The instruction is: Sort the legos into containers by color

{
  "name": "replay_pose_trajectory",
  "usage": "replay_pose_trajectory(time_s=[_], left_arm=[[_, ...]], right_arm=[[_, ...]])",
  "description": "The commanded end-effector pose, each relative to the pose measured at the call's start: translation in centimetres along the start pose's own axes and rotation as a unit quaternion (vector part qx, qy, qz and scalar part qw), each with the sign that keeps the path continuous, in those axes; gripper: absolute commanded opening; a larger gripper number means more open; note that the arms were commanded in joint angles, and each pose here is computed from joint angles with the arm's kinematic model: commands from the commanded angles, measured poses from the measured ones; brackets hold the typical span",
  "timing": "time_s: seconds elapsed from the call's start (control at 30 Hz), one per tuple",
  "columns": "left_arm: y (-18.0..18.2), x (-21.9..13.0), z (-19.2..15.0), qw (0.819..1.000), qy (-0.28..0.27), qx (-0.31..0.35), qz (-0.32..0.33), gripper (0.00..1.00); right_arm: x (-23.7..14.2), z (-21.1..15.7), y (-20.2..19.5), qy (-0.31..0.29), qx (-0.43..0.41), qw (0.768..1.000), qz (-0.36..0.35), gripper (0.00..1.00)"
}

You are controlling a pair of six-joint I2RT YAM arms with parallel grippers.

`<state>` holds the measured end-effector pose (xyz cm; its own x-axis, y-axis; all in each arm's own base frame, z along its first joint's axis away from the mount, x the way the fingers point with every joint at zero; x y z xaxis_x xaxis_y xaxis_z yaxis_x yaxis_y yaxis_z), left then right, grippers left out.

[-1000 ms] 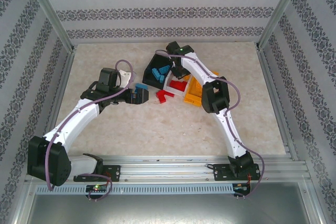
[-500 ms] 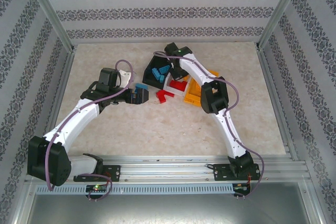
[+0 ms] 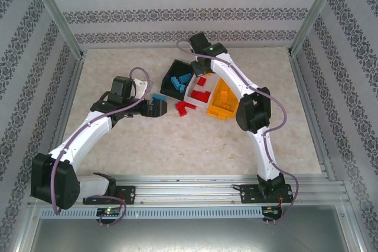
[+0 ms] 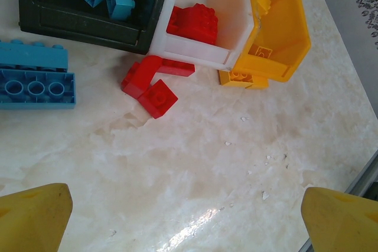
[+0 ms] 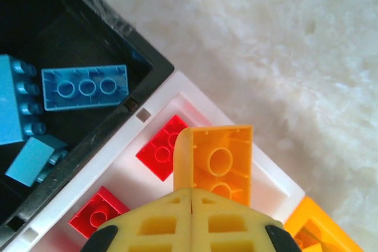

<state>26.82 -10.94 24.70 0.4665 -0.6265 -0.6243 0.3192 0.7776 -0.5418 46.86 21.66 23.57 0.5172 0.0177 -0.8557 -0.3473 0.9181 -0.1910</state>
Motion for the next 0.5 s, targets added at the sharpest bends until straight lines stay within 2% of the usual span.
replay_pose_trajectory(time_s=[0.0,0.2,0.33,0.37,0.47], left_arm=[[-1.0,-0.9,0.7,1.0,-0.016,0.013,-0.009,1.0],[-1.0,-0.9,0.8,1.0,-0.017,0.011,-0.011,1.0],[-1.1,-0.9,0.7,1.0,-0.017,0.01,-0.015,1.0],[-1.0,-0.9,0.7,1.0,-0.017,0.009,-0.017,1.0],[-1.0,-0.6,0.6,1.0,-0.013,0.005,-0.021,1.0]], right_arm=[[-2.0,-0.6,-0.1,-0.002,0.019,1.0,-0.009,0.0],[-5.4,-5.2,-2.0,-0.001,0.062,0.997,-0.037,0.0],[-4.0,-8.6,-3.0,0.025,0.073,0.997,-0.025,0.0],[-3.6,-8.9,-3.0,0.03,0.07,0.997,-0.017,0.08],[-3.5,-9.4,-2.6,0.037,0.056,0.998,-0.022,0.4]])
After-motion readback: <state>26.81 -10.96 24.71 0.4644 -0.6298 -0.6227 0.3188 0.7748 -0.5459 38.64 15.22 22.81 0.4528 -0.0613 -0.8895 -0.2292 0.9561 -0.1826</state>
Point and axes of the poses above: each hand's point on the last joint's axis, 136 mm out from that joint toward the fingers, its own x axis out along the fingers, its own y axis along the line the jaws close on, z = x × y, the point moved 10 cm from there along -x, back along the fingers, and after that the axes turned 4 degrees about -x, right-handed, at the moved point
